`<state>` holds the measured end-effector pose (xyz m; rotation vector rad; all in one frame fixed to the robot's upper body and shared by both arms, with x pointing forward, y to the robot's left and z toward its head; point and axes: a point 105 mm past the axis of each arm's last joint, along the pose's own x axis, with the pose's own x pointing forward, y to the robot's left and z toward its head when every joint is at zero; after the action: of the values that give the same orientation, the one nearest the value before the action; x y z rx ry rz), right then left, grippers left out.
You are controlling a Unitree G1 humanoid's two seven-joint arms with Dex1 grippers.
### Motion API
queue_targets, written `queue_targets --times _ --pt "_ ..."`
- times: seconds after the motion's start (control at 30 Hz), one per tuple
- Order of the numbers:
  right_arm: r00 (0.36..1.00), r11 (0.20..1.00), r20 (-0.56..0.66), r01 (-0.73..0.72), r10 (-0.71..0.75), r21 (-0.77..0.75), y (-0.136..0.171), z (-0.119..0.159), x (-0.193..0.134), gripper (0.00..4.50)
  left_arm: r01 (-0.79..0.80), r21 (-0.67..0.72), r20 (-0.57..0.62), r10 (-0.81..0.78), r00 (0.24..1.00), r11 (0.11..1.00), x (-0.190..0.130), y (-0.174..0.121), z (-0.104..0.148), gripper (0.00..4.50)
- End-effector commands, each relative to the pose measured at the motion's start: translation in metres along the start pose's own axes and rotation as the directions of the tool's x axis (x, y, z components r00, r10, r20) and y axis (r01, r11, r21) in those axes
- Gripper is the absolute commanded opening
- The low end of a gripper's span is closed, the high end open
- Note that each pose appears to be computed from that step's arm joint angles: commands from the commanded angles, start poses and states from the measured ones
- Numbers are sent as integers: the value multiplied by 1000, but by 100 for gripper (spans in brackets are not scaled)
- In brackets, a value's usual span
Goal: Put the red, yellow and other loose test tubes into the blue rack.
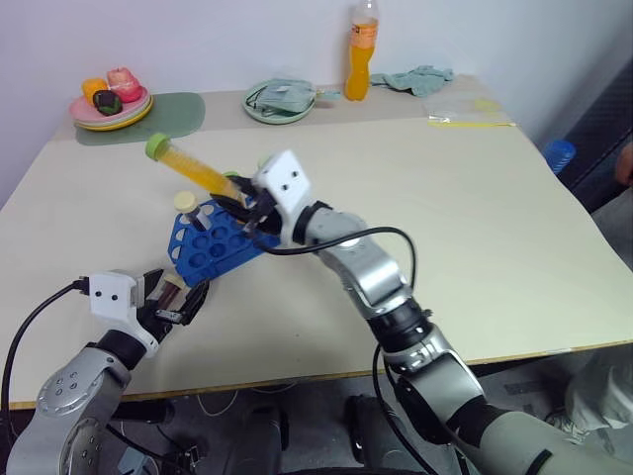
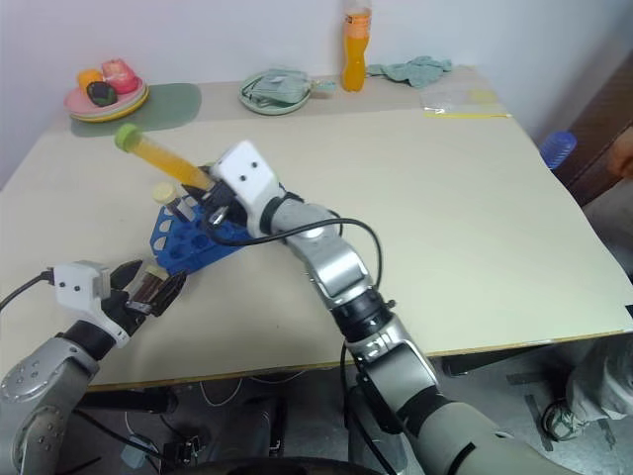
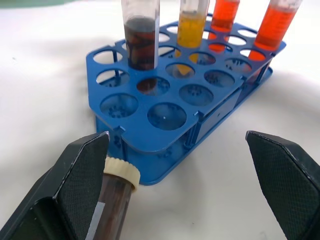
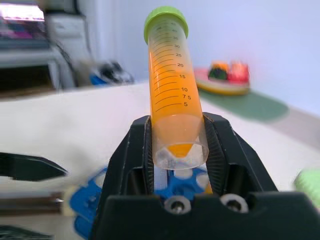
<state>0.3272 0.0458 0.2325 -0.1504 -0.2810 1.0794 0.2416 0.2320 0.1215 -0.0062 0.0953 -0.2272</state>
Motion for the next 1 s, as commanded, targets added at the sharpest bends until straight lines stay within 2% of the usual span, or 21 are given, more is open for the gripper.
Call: queue_targets --times 0.03,0.17,0.3,0.6,0.63,0.67,0.77,0.8,0.9,1.0 --pt "998 998 -21 -61 61 2 -7 11 -47 90 4 13 39 -5 999 1000 -3 -5 11 450" --pt "972 998 -230 -54 58 23 -19 -17 -101 90 48 -12 50 -47 998 999 0 -14 12 450" --pt "897 998 -438 -64 57 0 -20 -54 -132 90 148 7 58 -149 987 989 5 -29 15 450" --pt "754 987 -637 -135 162 91 -9 -95 -146 90 191 30 61 -192 979 981 14 -35 15 450" --pt "741 985 -649 -145 171 95 -9 -96 -147 197 190 31 60 -192 980 981 13 -36 15 450" --pt "727 983 -663 -162 178 86 -9 -95 -148 232 190 32 58 -191 980 981 12 -37 14 450" --pt "700 977 -691 -207 179 44 -12 -91 -146 388 186 31 54 -188 981 982 9 -38 13 450" --pt "693 973 -697 -228 185 32 -13 -88 -143 427 187 30 52 -188 981 982 9 -38 12 450" --pt "660 954 -717 -297 225 26 -9 -80 -133 427 196 29 45 -197 979 980 10 -39 10 450" --pt "637 955 -734 -292 235 52 -10 -79 -120 427 199 29 43 -200 979 980 11 -39 9 450"
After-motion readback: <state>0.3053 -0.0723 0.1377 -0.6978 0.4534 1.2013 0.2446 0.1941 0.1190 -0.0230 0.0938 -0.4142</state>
